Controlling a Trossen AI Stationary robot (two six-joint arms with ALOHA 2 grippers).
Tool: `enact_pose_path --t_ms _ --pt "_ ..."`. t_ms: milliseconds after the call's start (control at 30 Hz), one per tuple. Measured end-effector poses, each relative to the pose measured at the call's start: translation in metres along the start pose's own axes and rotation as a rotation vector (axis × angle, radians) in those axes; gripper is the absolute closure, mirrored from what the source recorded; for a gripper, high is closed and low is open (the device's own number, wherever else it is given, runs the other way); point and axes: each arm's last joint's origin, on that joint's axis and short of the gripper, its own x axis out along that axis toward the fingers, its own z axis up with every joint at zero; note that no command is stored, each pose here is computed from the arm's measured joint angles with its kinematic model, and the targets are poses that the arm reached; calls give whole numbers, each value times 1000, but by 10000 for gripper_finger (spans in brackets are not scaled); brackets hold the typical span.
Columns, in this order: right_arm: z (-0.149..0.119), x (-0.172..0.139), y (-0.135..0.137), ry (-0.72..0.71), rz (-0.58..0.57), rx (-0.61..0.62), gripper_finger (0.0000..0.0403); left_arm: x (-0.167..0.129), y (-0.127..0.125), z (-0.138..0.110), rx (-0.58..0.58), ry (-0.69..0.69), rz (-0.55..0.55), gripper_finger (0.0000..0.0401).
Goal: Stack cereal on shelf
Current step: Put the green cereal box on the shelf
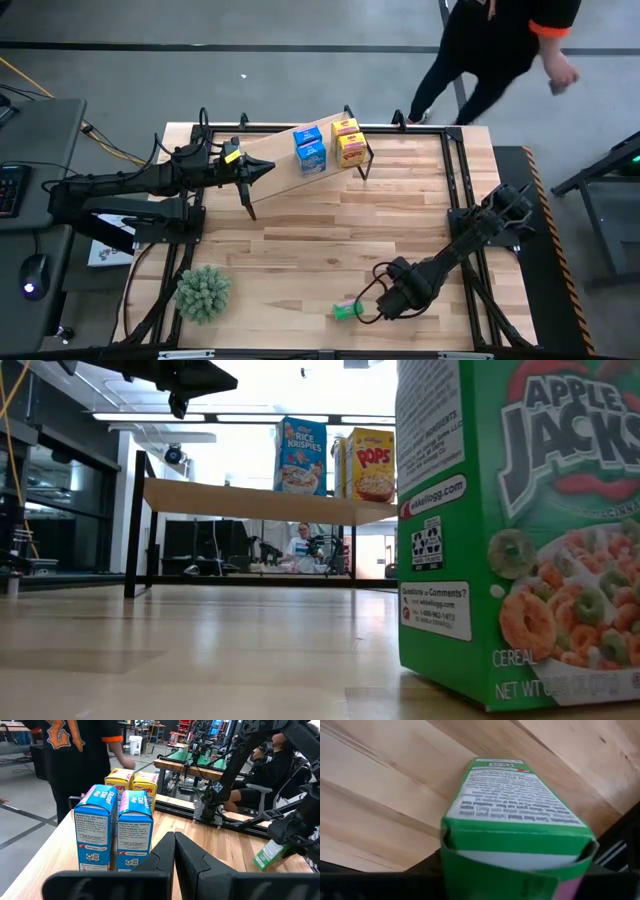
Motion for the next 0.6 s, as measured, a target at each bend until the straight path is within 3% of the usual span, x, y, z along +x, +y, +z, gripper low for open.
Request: enact_pose_path --t_ms 167,367,467,600 --pt "-2 -11 2 -9 6 -38 262 0 0 0 0 0 0 398" --pt "-2 -54 -1 -54 -28 -132 244 0 0 0 0 0 0 398" --pt "4 -91 -5 -215 -30 -201 232 0 0 0 0 0 0 398" --pt "16 -144 -2 -601 96 -363 228 -1 0 -1 2 11 -5 398"
